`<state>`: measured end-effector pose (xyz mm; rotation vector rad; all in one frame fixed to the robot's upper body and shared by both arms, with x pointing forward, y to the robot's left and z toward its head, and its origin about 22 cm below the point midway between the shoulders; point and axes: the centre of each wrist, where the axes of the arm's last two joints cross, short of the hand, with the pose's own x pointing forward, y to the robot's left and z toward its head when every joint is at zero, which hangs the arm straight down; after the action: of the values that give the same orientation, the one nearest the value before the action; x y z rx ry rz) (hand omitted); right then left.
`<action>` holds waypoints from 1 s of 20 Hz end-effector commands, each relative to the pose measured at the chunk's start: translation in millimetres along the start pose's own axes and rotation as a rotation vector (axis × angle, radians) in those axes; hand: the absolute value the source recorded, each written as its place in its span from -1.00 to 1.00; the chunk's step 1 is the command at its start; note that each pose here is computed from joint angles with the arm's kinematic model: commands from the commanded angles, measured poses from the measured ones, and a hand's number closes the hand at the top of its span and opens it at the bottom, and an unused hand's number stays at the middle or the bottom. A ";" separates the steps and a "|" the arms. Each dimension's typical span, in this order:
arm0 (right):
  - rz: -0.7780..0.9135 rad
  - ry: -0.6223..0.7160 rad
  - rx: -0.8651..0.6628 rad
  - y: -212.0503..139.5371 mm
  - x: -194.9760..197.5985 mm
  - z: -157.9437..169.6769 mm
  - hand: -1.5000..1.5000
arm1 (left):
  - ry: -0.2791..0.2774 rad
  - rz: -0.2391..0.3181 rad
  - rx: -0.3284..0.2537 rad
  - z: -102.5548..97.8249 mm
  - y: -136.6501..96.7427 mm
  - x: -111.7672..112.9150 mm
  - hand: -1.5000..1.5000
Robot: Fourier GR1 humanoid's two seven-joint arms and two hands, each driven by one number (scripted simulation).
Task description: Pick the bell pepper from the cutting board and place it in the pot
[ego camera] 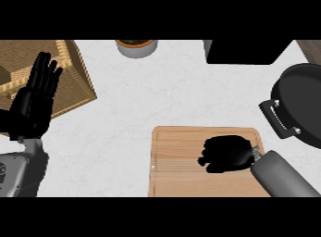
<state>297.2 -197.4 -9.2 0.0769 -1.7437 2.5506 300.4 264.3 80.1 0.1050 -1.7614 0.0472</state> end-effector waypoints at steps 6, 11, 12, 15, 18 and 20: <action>-0.192 0.649 -0.317 -16.9 -32.6 26.7 1.00 | -0.008 -0.006 0.004 5.2 3.5 -0.8 0.00; -0.371 1.137 -0.486 -14.1 -46.6 44.2 1.00 | -0.021 -0.001 0.021 3.2 6.8 3.7 0.00; -0.374 1.218 -0.536 -24.2 -53.0 44.0 1.00 | -0.012 -0.005 0.018 3.2 6.9 1.4 0.00; -0.369 1.501 -0.675 -49.5 -67.4 52.1 1.00 | -0.010 -0.009 0.020 3.9 6.6 0.4 0.00; -0.309 1.779 -0.774 -79.7 -80.4 65.1 1.00 | -0.005 -0.019 0.002 2.4 5.0 1.0 0.00; -0.266 1.947 -0.866 -98.7 -86.8 68.3 1.00 | -0.016 -0.011 -0.004 -0.2 4.3 6.2 0.00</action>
<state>377.1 -228.9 70.5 -1.2276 -1.3859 0.8377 296.8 268.6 81.5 0.1174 -1.7705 0.0447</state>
